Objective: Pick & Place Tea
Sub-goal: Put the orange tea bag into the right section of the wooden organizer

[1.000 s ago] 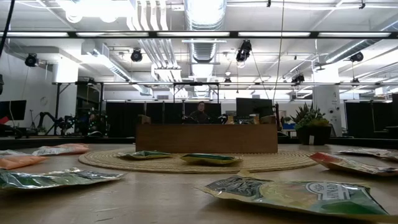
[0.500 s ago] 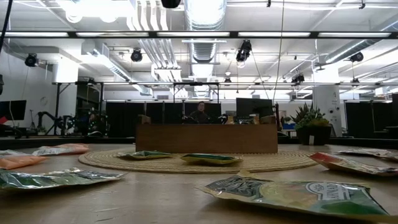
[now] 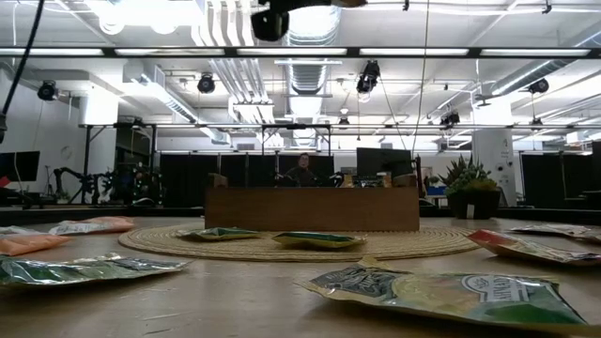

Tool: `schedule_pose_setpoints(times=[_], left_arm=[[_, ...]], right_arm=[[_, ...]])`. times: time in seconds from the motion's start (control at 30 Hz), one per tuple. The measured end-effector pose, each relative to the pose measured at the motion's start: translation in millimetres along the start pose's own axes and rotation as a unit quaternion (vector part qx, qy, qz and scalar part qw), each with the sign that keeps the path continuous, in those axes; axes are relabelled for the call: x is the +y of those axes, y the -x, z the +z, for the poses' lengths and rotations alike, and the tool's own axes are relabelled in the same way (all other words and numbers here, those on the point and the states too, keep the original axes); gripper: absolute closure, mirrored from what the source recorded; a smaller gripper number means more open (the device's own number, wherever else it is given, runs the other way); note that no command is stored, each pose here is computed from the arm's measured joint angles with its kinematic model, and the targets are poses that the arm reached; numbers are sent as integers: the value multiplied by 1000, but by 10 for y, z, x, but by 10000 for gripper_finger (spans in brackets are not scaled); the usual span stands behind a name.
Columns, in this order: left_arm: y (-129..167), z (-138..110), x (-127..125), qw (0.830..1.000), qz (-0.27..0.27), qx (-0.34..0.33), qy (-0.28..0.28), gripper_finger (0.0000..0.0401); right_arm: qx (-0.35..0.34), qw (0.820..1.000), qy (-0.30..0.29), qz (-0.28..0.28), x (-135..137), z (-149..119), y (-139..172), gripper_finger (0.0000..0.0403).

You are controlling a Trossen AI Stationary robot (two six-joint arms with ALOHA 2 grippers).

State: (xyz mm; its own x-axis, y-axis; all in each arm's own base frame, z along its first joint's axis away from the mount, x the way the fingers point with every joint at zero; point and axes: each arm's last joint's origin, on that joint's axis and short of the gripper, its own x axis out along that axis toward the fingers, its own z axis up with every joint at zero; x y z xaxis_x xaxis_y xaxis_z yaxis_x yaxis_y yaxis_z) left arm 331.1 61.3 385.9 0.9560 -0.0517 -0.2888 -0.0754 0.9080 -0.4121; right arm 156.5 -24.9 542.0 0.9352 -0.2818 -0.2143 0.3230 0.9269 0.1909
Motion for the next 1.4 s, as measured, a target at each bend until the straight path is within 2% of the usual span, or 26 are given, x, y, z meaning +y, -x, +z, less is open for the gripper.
schedule_pose_setpoints(times=[0.33, 0.8, 1.13, 1.4], left_arm=[[-432, -136, 143, 992, -12, 124, 6, 401], [-1020, -420, 401, 961, -19, 276, -12, 401], [-1262, -621, 544, 933, -10, 360, -24, 401], [-1391, -732, 638, 916, -18, 397, -50, 401]], right_arm=[[53, 999, 9, -11, 5, -94, -156, 216], [88, 996, 13, -20, 0, -163, -222, 216], [90, 996, 13, -20, -1, -171, -228, 216], [97, 995, 14, -23, -3, -190, -246, 216]])
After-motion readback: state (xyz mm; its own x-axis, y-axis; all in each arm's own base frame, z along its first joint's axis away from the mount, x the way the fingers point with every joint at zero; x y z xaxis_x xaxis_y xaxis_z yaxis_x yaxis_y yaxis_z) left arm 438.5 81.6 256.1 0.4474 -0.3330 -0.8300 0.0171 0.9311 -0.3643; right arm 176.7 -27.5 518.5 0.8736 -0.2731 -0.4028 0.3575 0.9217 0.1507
